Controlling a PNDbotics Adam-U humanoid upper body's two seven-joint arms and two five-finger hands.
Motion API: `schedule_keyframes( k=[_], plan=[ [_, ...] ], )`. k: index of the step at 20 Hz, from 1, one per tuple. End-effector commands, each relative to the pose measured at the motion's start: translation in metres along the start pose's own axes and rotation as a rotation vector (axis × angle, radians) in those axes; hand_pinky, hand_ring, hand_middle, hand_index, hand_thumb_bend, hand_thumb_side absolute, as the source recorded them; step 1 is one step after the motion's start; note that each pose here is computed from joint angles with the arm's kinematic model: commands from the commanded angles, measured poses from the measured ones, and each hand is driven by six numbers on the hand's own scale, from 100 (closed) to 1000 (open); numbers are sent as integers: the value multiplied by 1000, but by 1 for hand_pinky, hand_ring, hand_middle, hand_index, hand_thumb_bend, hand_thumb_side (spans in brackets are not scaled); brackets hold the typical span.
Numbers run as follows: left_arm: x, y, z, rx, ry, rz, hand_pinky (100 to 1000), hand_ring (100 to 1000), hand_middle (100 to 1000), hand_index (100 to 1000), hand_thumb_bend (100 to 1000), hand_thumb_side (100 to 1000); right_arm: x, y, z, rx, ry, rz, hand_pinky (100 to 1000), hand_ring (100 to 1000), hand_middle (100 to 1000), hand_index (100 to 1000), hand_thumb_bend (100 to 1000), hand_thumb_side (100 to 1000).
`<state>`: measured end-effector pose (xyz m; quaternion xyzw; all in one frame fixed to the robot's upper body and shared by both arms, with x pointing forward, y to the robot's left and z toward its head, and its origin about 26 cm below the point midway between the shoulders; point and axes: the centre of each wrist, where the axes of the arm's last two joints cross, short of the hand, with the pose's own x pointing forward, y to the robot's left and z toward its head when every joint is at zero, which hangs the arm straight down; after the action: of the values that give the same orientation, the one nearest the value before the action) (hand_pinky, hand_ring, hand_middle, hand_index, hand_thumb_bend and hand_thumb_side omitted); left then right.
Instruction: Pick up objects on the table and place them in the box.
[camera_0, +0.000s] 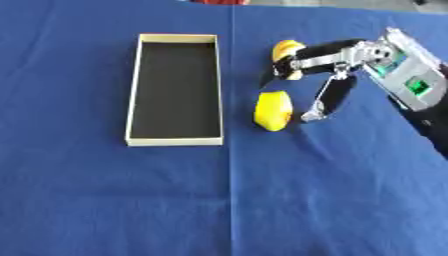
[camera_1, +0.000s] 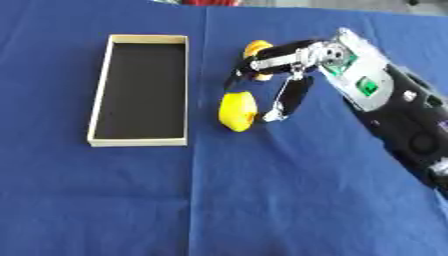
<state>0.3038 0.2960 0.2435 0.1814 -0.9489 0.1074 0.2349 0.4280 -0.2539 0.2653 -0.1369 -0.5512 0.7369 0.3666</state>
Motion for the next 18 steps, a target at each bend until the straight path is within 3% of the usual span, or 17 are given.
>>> schedule_keyframes(
  k=[1, 6, 10, 14, 18],
  plan=[
    [6, 0, -6, -2, -28, 9, 803, 845, 762, 809, 640, 706, -2, -6, 6, -28, 6, -3, 914, 923, 814, 829, 215, 116],
    [6, 0, -5, 1, -26, 10, 803, 845, 761, 809, 640, 706, -1, -6, 6, -42, -4, -27, 891, 842, 692, 701, 103, 101],
    [6, 0, -5, 4, -25, 10, 803, 845, 761, 808, 638, 706, -1, -6, 6, -78, 2, -40, 875, 797, 615, 605, 100, 100],
    [6, 0, -5, 5, -25, 8, 803, 845, 761, 808, 638, 706, 5, -10, 9, -107, -15, -39, 872, 795, 624, 612, 100, 100],
    [6, 1, -5, 8, -23, 5, 803, 846, 761, 805, 639, 705, 25, -29, 20, -197, -64, -19, 871, 790, 625, 610, 100, 100]
  ],
)
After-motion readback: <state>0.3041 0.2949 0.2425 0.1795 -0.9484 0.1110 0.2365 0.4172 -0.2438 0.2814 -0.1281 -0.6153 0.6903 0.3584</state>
